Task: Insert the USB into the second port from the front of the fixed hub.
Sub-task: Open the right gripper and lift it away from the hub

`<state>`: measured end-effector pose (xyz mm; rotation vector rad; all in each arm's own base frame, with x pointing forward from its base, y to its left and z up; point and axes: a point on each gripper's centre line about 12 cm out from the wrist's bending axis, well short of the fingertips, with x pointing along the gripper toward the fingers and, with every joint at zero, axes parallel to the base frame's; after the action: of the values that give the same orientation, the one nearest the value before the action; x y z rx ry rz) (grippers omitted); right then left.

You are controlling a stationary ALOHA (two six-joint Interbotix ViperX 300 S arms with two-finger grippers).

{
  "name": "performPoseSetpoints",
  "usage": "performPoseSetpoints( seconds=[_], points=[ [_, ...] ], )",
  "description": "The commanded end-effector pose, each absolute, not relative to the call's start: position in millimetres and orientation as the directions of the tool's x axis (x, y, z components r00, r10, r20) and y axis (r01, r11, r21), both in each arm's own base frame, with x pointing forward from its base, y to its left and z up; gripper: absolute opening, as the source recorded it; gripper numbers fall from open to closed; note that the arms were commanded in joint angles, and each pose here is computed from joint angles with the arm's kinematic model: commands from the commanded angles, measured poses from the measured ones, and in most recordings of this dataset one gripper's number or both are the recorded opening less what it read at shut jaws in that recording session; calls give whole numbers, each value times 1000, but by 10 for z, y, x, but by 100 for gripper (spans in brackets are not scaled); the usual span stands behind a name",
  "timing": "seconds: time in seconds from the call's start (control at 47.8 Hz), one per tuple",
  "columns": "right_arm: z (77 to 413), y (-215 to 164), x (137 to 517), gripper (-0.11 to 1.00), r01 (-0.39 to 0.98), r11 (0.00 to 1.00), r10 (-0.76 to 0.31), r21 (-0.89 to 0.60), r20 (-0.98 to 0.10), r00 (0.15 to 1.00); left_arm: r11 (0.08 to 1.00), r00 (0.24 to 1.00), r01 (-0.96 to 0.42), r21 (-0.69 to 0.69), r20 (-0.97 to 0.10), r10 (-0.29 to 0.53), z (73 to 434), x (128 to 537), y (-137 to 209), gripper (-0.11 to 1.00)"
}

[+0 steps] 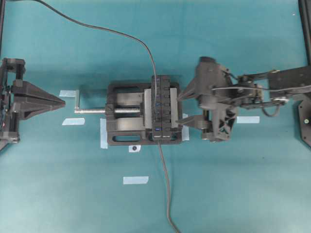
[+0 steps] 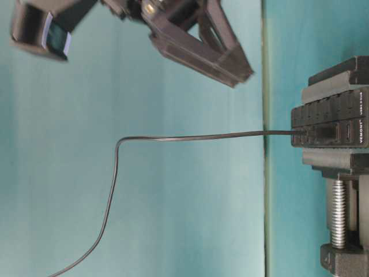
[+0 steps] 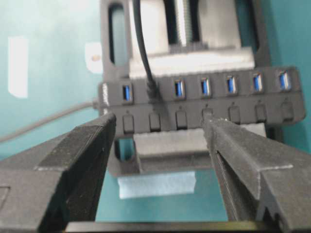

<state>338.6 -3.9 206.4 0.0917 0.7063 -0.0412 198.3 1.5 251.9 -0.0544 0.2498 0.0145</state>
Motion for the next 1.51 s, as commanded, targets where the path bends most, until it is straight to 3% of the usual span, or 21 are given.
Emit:
performPoseSetpoints(
  seconds=[0.0, 0.272, 1.486],
  points=[
    [2215, -29, 3366, 78, 65, 995, -6, 81, -581, 814, 998, 973, -22, -52, -233, 9, 2565, 2000, 18, 0],
    [2227, -14, 3305, 78, 57, 995, -3, 86, -523, 852, 998, 973, -20, -52, -231, 8, 2572, 2001, 15, 0],
    [2148, 11, 3258, 78, 51, 995, 3, 85, -543, 840, 998, 973, -22, -52, -230, 9, 2578, 2003, 19, 0]
  ],
)
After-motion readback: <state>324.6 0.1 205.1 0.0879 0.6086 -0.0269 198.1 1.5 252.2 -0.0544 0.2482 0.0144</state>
